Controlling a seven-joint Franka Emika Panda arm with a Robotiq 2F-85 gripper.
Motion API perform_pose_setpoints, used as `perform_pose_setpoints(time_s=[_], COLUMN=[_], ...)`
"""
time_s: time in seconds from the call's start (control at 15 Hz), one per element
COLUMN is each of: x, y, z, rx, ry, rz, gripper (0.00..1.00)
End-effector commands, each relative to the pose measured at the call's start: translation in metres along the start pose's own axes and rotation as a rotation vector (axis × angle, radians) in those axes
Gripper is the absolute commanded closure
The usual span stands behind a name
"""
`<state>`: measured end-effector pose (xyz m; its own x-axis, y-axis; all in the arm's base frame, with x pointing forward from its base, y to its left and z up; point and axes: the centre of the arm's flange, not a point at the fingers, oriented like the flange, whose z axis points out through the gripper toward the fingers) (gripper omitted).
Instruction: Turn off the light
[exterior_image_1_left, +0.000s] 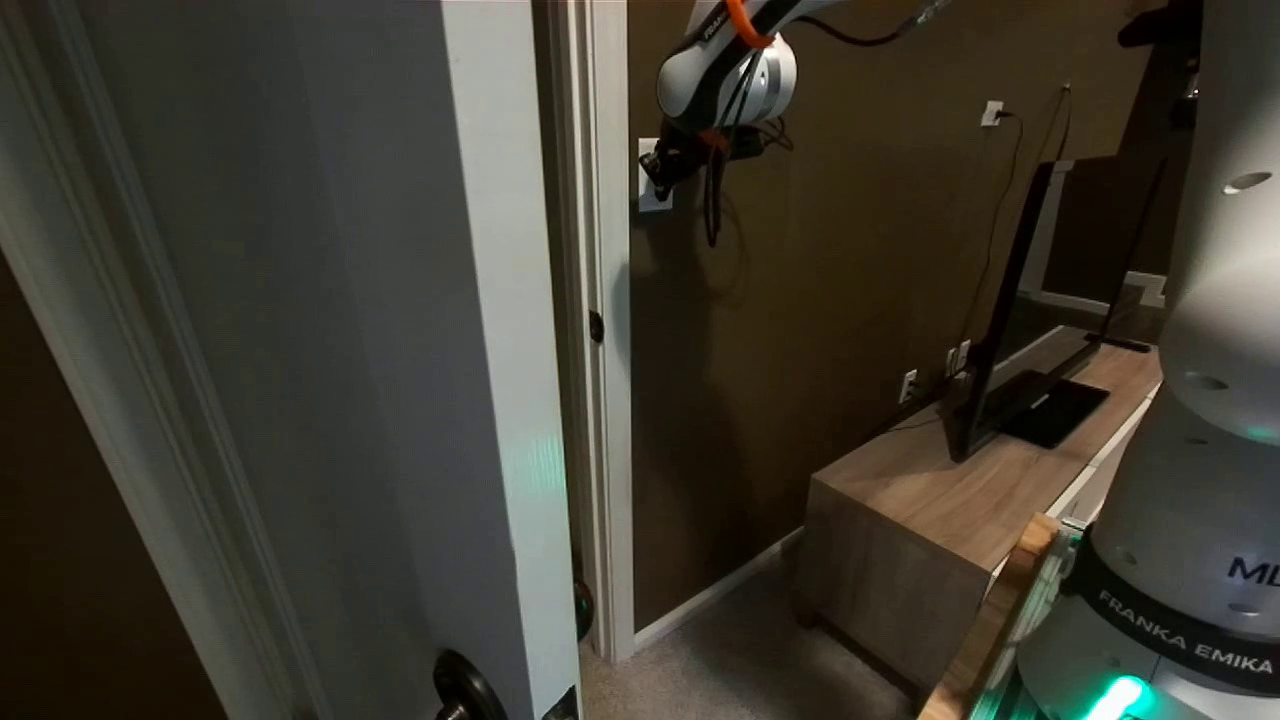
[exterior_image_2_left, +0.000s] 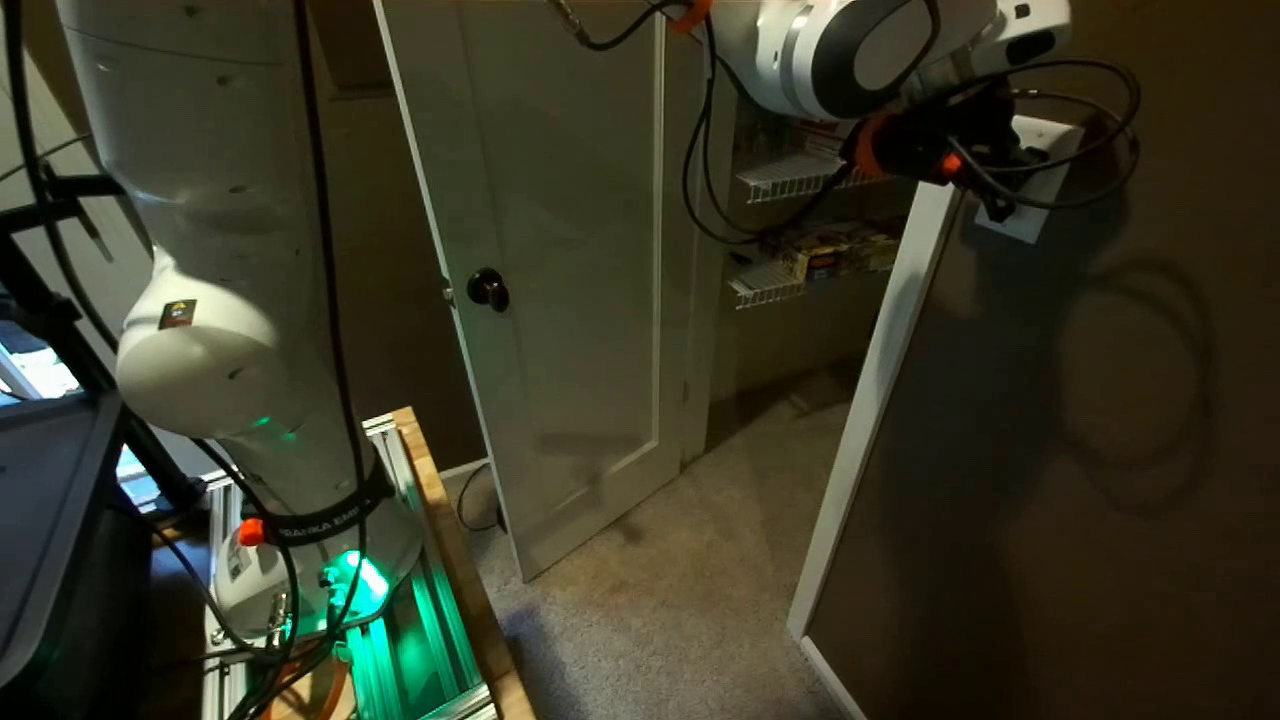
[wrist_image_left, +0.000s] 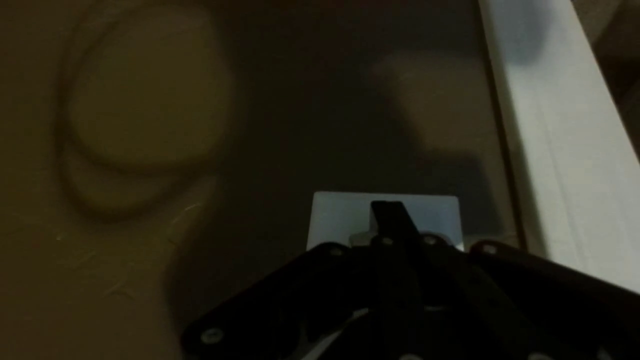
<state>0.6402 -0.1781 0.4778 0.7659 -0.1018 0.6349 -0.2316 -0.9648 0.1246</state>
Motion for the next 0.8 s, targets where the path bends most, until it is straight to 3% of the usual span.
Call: perform_pose_setpoints(time_s=[0.0,0.2,0.47,0.53,0.6,0.73], x=[0.009,-0.007,-0.040,-0.048,-0.056,-0.071], y=[0.000,0.001,0.001,-0.001,-0.004,-0.011], z=[0.013,0.000,-0.029,-0.037,-0.045,-0.062], rx=[0.009,-0.040,-0.025,-0.016,-0.014,-0.001], ry=[0.003,-0.176,-0.425,-0.490,-0.550,-0.645], rz=[-0.002,0.091,0.148,0.150,0.149,0.138], gripper=[1.00,1.00,1.00,0.74,0.73,0.60])
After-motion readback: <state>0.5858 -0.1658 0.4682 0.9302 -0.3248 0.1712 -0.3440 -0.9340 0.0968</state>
